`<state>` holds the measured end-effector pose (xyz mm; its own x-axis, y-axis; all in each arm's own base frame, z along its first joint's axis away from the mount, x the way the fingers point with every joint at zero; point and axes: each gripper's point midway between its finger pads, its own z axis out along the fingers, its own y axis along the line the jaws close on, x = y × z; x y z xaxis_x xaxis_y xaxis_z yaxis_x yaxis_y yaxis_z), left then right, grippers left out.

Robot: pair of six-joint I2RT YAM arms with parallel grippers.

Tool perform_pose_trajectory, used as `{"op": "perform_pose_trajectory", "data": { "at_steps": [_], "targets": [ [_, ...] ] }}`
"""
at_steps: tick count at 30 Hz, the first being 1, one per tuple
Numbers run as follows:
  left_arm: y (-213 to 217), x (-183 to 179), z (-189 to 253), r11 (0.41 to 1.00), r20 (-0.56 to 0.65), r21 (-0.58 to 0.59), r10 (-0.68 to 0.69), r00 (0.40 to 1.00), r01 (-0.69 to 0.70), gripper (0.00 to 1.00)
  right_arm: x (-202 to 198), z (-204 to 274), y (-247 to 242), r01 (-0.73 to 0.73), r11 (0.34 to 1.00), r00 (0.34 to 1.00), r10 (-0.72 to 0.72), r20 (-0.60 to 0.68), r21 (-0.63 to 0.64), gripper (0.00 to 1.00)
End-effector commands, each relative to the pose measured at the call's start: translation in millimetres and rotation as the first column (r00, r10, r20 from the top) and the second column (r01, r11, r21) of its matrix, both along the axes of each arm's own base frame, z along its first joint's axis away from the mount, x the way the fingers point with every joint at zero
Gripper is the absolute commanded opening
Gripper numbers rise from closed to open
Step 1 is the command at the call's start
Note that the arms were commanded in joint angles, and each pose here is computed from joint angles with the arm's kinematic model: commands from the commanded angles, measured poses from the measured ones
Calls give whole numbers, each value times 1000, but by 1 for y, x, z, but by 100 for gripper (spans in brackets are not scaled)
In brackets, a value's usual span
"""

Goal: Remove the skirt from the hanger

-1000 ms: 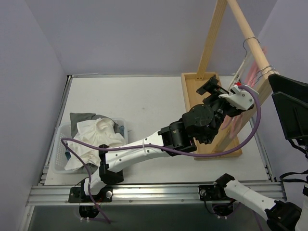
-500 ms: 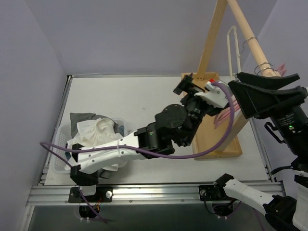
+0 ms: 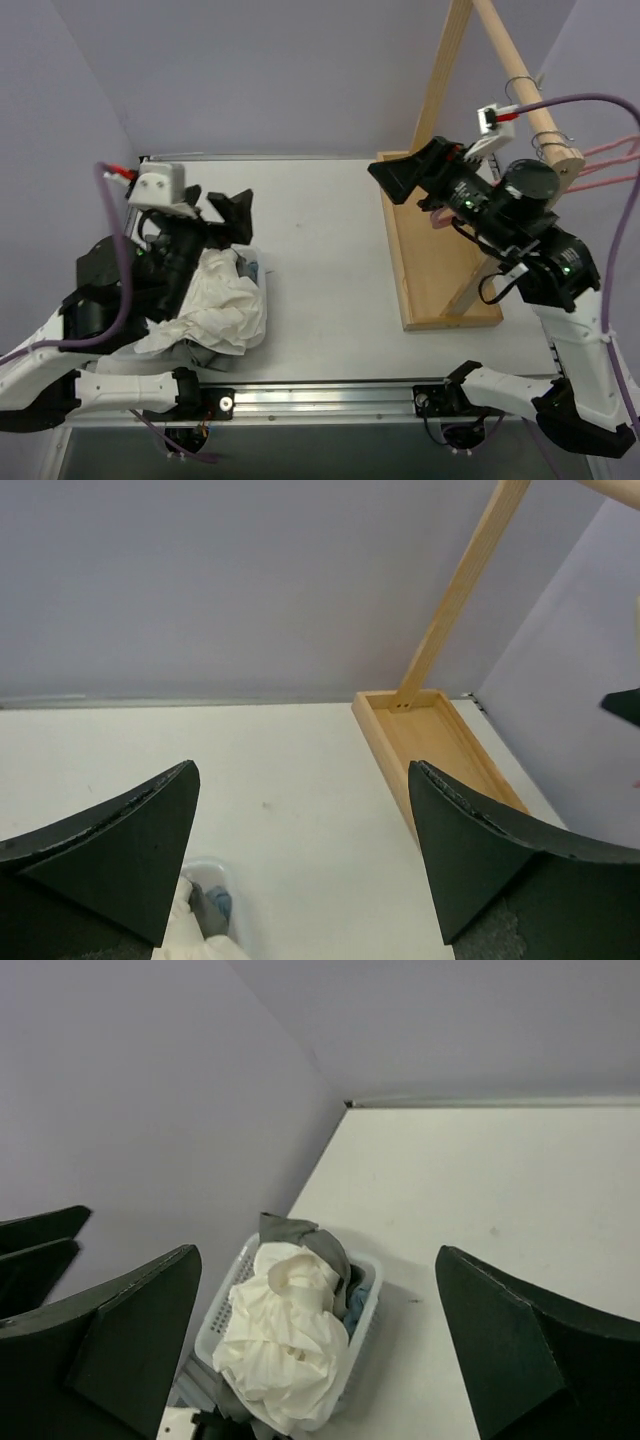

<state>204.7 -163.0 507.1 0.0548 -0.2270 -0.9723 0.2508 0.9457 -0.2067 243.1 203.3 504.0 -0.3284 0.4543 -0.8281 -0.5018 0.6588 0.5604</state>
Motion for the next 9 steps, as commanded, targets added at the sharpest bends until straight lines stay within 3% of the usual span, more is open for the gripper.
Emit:
{"op": "perform_pose_trajectory", "data": {
  "at_steps": [1,9],
  "targets": [
    [4,-10,-48,996,-130,-76,-61,990,51,94,12,-18,20,-30,999,999,31,-31,27,100],
    [-5,-26,-115,987,-272,-76,-157,949,141,94,11,-66,42,-30,999,998,29,-62,-31,100]
  ]
}}
